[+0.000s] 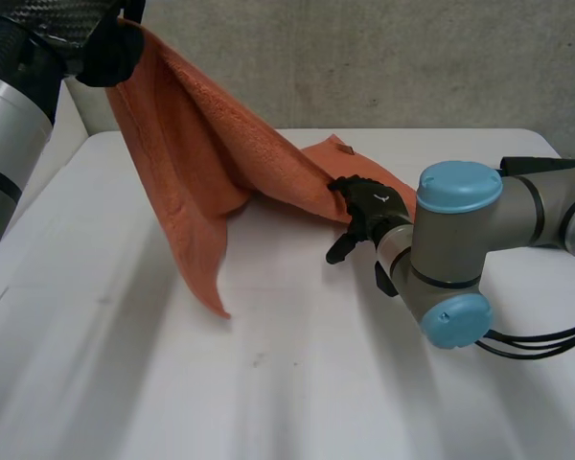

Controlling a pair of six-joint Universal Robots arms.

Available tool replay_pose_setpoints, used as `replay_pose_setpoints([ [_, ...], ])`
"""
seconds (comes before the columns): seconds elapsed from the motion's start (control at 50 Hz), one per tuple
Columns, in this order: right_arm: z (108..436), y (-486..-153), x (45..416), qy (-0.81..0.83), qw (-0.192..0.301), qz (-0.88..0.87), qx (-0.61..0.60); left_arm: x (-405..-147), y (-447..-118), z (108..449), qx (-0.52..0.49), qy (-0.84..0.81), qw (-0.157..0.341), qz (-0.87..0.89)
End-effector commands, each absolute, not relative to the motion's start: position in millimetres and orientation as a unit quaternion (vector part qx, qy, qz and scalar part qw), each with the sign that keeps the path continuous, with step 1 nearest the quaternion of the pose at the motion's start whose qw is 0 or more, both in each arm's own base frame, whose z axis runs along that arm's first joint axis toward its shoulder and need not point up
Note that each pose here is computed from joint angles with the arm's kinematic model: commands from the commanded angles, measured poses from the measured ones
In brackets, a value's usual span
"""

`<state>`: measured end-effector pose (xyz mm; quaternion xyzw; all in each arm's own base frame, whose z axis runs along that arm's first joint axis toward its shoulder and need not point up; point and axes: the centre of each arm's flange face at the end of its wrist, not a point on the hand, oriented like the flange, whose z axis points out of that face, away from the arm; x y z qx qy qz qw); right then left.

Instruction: Fold the laundry.

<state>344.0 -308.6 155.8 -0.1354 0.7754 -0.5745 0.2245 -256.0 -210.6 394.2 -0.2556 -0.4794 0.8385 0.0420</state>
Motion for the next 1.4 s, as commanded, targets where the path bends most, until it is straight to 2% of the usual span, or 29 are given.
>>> replay_pose_setpoints([
  [0.02, 180.3, -283.5, 323.2, 0.780, 0.228, -0.562, -0.156, -253.3, -217.7, 390.9, -0.254, -0.485, 0.034, 0.836],
  [0.08, 193.4, -280.1, 298.6, 0.775, 0.222, -0.566, -0.171, -251.1, -221.1, 388.3, -0.252, -0.491, 0.029, 0.834],
  [0.14, 202.4, -298.0, 258.1, 0.776, 0.187, -0.581, -0.161, -250.3, -221.7, 386.4, -0.253, -0.494, 0.028, 0.831],
  [0.22, 213.8, -319.7, 224.9, 0.769, 0.149, -0.604, -0.146, -250.4, -220.7, 386.5, -0.253, -0.493, 0.029, 0.832],
  [0.26, 217.3, -324.6, 220.6, 0.766, 0.147, -0.609, -0.141, -249.9, -219.7, 388.9, -0.251, -0.490, 0.029, 0.834],
  [0.34, 224.9, -333.5, 228.7, 0.756, 0.155, -0.619, -0.148, -250.1, -217.0, 393.2, -0.250, -0.485, 0.031, 0.838],
  [0.54, 162.0, -335.9, 304.6, 0.770, 0.229, -0.562, -0.196, -250.2, -210.7, 405.1, -0.246, -0.469, 0.034, 0.847],
  [0.64, 145.1, -345.6, 326.7, 0.766, 0.248, -0.562, -0.192, -249.7, -208.6, 407.9, -0.245, -0.465, 0.035, 0.850],
  [0.84, 112.4, -393.7, 340.7, 0.751, 0.214, -0.603, -0.160, -244.1, -197.0, 422.2, -0.235, -0.446, 0.033, 0.863],
  [0.94, 118.4, -395.9, 336.2, 0.751, 0.191, -0.607, -0.178, -240.6, -200.1, 422.1, -0.231, -0.448, 0.026, 0.863],
  [0.98, 126.0, -394.3, 331.1, 0.749, 0.173, -0.608, -0.198, -238.1, -203.1, 421.6, -0.229, -0.450, 0.020, 0.863],
  [1.04, 162.6, -388.4, 315.1, 0.723, 0.118, -0.631, -0.256, -231.4, -212.8, 418.1, -0.224, -0.458, 0.006, 0.860],
  [1.06, 179.3, -386.2, 309.4, 0.711, 0.100, -0.641, -0.273, -229.2, -216.8, 415.6, -0.223, -0.463, 0.001, 0.858],
  [1.08, 218.4, -382.1, 290.3, 0.680, 0.050, -0.663, -0.309, -224.2, -224.2, 412.9, -0.219, -0.469, -0.010, 0.855],
  [1.16, 273.8, -355.8, 252.9, 0.634, -0.045, -0.664, -0.393, -209.0, -246.1, 401.4, -0.209, -0.495, -0.040, 0.842],
  [1.22, 292.3, -337.6, 241.9, 0.623, -0.076, -0.652, -0.426, -201.5, -260.1, 390.2, -0.206, -0.516, -0.053, 0.830],
  [1.24, 309.6, -327.2, 236.2, 0.617, -0.084, -0.654, -0.429, -196.9, -267.1, 384.3, -0.204, -0.528, -0.060, 0.822],
  [1.3, 343.4, -304.8, 229.7, 0.603, -0.086, -0.672, -0.423, -192.1, -273.6, 377.5, -0.204, -0.543, -0.067, 0.812],
  [1.32, 366.8, -288.5, 225.0, 0.588, -0.089, -0.688, -0.415, -190.3, -277.0, 372.1, -0.205, -0.555, -0.069, 0.804],
  [1.4, 395.5, -262.3, 216.9, 0.575, -0.099, -0.701, -0.410, -189.0, -282.3, 359.1, -0.211, -0.581, -0.069, 0.783],
])
